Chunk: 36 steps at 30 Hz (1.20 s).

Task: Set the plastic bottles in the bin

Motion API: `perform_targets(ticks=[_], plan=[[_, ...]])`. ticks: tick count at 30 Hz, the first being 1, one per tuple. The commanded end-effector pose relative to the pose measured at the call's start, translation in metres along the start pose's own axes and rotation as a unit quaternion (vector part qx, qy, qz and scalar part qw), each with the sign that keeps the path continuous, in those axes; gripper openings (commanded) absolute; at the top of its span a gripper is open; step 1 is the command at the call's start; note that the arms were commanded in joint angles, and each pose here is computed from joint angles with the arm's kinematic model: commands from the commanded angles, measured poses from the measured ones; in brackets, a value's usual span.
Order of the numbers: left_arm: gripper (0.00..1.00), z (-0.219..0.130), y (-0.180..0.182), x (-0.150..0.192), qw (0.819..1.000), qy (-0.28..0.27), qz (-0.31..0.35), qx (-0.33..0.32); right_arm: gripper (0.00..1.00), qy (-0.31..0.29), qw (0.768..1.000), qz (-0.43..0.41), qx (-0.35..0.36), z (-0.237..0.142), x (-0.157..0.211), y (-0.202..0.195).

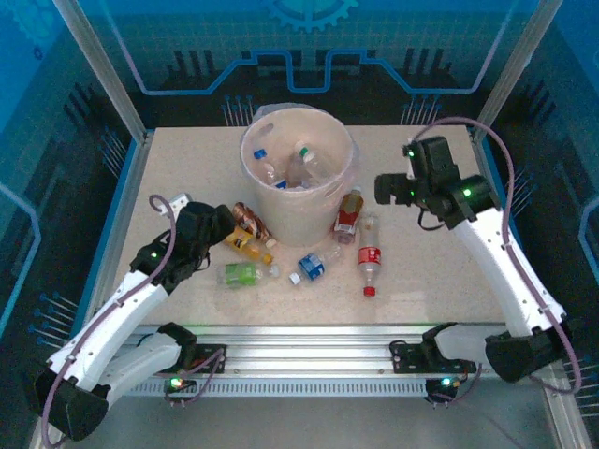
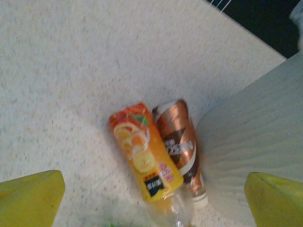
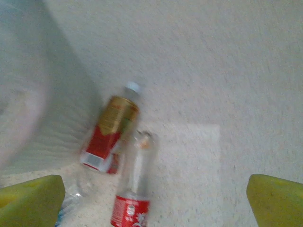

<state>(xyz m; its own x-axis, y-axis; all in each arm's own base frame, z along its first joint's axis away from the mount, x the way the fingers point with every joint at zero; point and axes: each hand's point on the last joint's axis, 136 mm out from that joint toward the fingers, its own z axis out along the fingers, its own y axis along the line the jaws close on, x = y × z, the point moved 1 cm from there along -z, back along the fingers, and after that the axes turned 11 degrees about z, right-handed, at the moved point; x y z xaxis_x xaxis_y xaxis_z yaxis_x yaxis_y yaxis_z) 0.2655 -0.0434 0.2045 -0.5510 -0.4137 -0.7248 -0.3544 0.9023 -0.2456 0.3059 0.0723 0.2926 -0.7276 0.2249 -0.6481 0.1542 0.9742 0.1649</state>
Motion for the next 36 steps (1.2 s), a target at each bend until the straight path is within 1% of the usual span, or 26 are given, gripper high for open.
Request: perform_targets(ticks=[1,4,7,10,12,14,16,18,19,23,24,26,28,29,30,32,34,36], plan=[[0.99,0.004,0.015,0.039,0.995,0.076,-0.054,-0.019,1.0,0.019,0.997,0.08,-0.005,0.01,0.02,-0.022],[0.99,0.007,0.017,0.058,0.991,0.112,-0.069,-0.019,1.0,0.04,0.993,0.108,0.004,0.02,0.037,-0.038],[0.99,0.009,0.016,0.075,0.988,0.147,-0.049,-0.007,1.0,0.053,0.992,0.118,0.014,0.027,0.047,-0.047],[0.99,0.007,0.008,0.082,0.984,0.175,0.026,0.024,1.0,0.059,0.991,0.121,0.02,0.03,0.051,-0.053],[0.99,0.002,-0.001,0.082,0.974,0.193,0.104,0.053,1.0,0.06,0.99,0.122,0.022,0.031,0.052,-0.055],[0.99,-0.001,-0.008,0.081,0.958,0.212,0.182,0.07,1.0,0.058,0.99,0.125,0.024,0.032,0.052,-0.057],[0.99,-0.001,-0.011,0.08,0.94,0.225,0.244,0.076,1.0,0.057,0.99,0.129,0.024,0.033,0.052,-0.059],[0.99,0.002,-0.016,0.078,0.925,0.228,0.293,0.081,1.0,0.056,0.989,0.134,0.022,0.033,0.052,-0.06],[0.99,0.005,-0.019,0.076,0.922,0.223,0.306,0.085,1.0,0.057,0.989,0.135,0.021,0.033,0.053,-0.061],[0.99,0.011,-0.042,0.071,0.898,0.186,0.374,0.141,1.0,0.055,0.988,0.14,0.027,0.03,0.056,-0.066],[0.99,0.012,-0.046,0.071,0.887,0.18,0.397,0.155,1.0,0.054,0.988,0.141,0.028,0.029,0.057,-0.068],[0.99,0.014,-0.048,0.075,0.852,0.169,0.465,0.17,1.0,0.052,0.988,0.143,0.03,0.027,0.057,-0.072],[0.99,0.017,-0.04,0.079,0.817,0.157,0.53,0.167,1.0,0.049,0.988,0.145,0.033,0.024,0.057,-0.076],[0.99,0.02,-0.035,0.081,0.802,0.15,0.555,0.161,1.0,0.048,0.987,0.148,0.033,0.023,0.057,-0.077],[0.99,0.022,-0.03,0.081,0.792,0.148,0.573,0.151,1.0,0.047,0.987,0.15,0.033,0.023,0.058,-0.078],[0.99,0.019,-0.024,0.087,0.77,0.167,0.596,0.155,1.0,0.047,0.987,0.154,0.029,0.022,0.058,-0.079],[0.99,0.015,-0.016,0.1,0.741,0.193,0.621,0.171,1.0,0.047,0.986,0.156,0.028,0.022,0.058,-0.081],[0.99,0.016,-0.003,0.109,0.723,0.211,0.638,0.161,1.0,0.048,0.986,0.156,0.026,0.023,0.059,-0.081]])
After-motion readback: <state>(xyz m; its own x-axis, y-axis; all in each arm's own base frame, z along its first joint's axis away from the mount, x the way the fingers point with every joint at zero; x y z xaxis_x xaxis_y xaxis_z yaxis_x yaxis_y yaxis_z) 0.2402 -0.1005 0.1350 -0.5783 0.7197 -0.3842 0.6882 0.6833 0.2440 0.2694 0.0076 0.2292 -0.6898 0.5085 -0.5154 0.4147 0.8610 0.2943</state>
